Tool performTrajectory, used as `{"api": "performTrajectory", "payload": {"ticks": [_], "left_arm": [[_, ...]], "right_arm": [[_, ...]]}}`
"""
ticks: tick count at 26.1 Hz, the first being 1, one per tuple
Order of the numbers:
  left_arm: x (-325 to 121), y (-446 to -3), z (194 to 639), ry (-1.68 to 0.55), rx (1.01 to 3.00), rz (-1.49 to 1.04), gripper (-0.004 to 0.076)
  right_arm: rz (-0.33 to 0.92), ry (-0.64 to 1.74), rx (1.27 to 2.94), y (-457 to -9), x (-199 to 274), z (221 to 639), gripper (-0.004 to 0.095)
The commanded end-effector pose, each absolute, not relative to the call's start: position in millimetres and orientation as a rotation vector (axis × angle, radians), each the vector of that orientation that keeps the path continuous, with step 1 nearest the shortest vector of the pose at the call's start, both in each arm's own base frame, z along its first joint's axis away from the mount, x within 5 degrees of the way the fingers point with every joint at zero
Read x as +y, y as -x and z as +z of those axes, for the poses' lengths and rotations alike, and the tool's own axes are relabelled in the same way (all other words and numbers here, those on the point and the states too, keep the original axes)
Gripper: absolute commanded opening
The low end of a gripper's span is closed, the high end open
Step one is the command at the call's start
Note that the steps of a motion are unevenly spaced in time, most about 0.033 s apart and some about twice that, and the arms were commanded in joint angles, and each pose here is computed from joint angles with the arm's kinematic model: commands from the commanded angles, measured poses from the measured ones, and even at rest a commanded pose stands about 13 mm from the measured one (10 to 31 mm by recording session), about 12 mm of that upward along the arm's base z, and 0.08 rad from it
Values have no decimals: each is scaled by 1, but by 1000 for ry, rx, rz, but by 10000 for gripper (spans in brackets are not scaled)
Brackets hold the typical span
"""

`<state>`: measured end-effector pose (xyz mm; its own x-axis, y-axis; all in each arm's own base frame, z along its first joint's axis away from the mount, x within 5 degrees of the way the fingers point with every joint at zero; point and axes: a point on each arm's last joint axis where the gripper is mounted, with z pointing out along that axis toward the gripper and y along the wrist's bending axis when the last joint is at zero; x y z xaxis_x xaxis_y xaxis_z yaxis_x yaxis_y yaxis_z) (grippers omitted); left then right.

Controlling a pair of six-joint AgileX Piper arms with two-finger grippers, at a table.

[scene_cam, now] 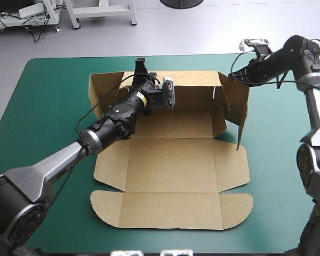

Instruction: Fold the box

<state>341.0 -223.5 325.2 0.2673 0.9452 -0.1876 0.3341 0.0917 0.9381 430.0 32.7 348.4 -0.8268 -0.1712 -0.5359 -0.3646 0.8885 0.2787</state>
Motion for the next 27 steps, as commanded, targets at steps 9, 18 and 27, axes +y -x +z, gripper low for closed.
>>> {"api": "performTrajectory", "payload": {"ticks": [9, 18, 27], "left_arm": [[-211, -339, 356, -1334, 1265, 657, -9], [-211, -337, 358, -1323, 1268, 637, -9], [-215, -335, 358, -1324, 1254, 581, -8]], "right_arm": [[770, 673, 2338, -372, 44, 364, -20], [749, 732, 2157, -362, 49, 341, -19], [576, 701, 1968, -319, 47, 320, -18]]}}
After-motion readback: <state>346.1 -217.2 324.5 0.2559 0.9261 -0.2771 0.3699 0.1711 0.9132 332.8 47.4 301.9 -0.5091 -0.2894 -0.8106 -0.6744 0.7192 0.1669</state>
